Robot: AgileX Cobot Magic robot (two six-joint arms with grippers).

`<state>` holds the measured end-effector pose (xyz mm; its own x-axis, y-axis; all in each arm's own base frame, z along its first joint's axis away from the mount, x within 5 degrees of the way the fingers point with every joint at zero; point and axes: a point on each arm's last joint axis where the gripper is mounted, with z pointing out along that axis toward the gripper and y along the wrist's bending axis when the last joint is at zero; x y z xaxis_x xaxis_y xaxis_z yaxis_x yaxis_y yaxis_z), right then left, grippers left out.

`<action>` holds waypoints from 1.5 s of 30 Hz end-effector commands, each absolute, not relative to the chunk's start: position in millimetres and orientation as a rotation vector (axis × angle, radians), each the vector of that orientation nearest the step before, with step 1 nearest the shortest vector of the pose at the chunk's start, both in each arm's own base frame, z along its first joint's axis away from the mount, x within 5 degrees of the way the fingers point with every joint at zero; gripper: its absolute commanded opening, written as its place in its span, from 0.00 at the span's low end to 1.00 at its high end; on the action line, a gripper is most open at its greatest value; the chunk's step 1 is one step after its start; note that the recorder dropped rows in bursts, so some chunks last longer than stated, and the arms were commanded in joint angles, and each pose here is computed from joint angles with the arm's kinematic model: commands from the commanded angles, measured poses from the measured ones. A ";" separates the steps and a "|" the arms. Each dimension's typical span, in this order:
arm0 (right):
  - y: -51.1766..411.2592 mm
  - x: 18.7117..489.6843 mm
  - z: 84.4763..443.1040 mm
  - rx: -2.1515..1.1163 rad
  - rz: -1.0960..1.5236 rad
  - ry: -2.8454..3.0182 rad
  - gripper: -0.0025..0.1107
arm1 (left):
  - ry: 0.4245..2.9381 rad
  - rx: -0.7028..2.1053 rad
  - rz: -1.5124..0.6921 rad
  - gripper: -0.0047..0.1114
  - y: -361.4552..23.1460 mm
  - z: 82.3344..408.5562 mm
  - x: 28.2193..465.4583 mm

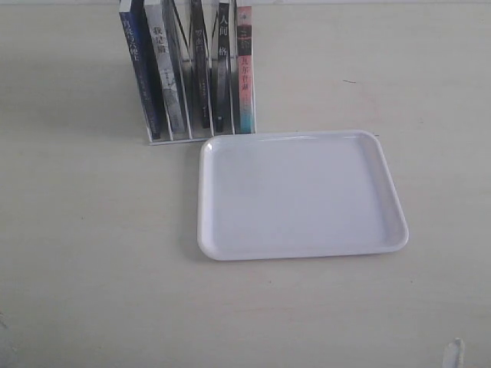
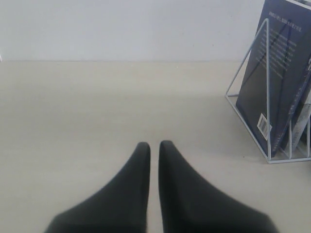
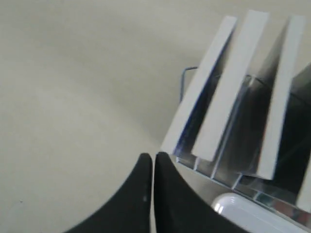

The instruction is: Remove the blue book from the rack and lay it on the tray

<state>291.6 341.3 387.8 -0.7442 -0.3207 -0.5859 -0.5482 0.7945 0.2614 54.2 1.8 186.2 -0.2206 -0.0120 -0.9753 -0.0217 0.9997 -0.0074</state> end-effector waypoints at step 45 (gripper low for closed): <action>381.4 324.2 302.8 -0.492 0.400 2.513 0.41 | 1.789 -0.012 0.005 0.09 1.3 185.6 54.3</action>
<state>317.6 383.4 304.5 -0.7941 -0.2709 -0.5440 -0.4289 0.8840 0.1858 54.2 1.8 186.2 -0.2206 -0.0120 -0.9753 -0.0217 0.9997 -0.0074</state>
